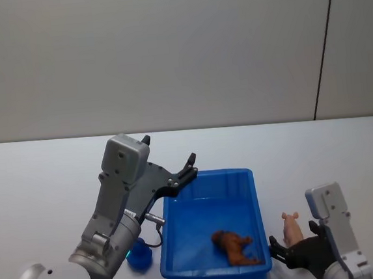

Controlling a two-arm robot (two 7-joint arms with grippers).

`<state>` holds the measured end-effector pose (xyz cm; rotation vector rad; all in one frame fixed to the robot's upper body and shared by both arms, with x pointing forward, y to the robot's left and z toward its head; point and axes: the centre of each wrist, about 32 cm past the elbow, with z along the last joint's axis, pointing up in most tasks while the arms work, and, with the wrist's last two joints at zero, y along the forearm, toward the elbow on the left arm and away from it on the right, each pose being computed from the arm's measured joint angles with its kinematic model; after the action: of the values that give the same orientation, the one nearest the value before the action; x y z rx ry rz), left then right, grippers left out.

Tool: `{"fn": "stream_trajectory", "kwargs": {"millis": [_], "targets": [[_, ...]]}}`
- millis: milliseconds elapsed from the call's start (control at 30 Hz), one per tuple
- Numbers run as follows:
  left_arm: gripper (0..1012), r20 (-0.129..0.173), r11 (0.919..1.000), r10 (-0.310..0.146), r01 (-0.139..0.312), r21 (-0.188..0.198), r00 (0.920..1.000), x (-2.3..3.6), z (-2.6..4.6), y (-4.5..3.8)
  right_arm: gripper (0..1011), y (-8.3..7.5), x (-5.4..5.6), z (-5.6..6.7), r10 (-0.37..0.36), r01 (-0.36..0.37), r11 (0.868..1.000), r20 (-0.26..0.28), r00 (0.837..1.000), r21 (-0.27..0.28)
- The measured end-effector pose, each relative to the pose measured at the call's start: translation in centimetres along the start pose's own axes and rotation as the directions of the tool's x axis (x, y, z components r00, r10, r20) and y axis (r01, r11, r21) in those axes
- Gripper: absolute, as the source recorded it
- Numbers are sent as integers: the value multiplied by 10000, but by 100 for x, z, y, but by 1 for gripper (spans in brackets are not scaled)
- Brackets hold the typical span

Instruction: Pick up the two dolls from the table and place them into the box.

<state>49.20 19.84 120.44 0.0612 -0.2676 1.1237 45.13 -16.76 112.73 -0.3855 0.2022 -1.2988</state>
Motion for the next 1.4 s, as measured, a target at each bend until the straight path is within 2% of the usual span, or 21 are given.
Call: {"fn": "stream_trajectory", "kwargs": {"millis": [267,700,767,1033,1400], "targets": [[1001,-1,10000,0,0,0,10000,0,0,0,831,43,-40,-33,-62,61,9999,0,10000,-150],[1001,1,10000,0,0,1,10000,0,0,0,407,60,-71,-50,-331,330,9989,-26,9994,-323],[1001,0,10000,-1,1,1,10000,0,0,0,371,57,-75,-51,-391,390,9987,-31,9992,-335],[1001,0,10000,0,0,0,10000,0,0,0,371,21,-79,-25,-629,630,9980,84,9980,-66],[1001,0,10000,0,0,0,10000,0,0,0,371,-82,-55,94,-802,760,9904,315,9963,1156]]}}
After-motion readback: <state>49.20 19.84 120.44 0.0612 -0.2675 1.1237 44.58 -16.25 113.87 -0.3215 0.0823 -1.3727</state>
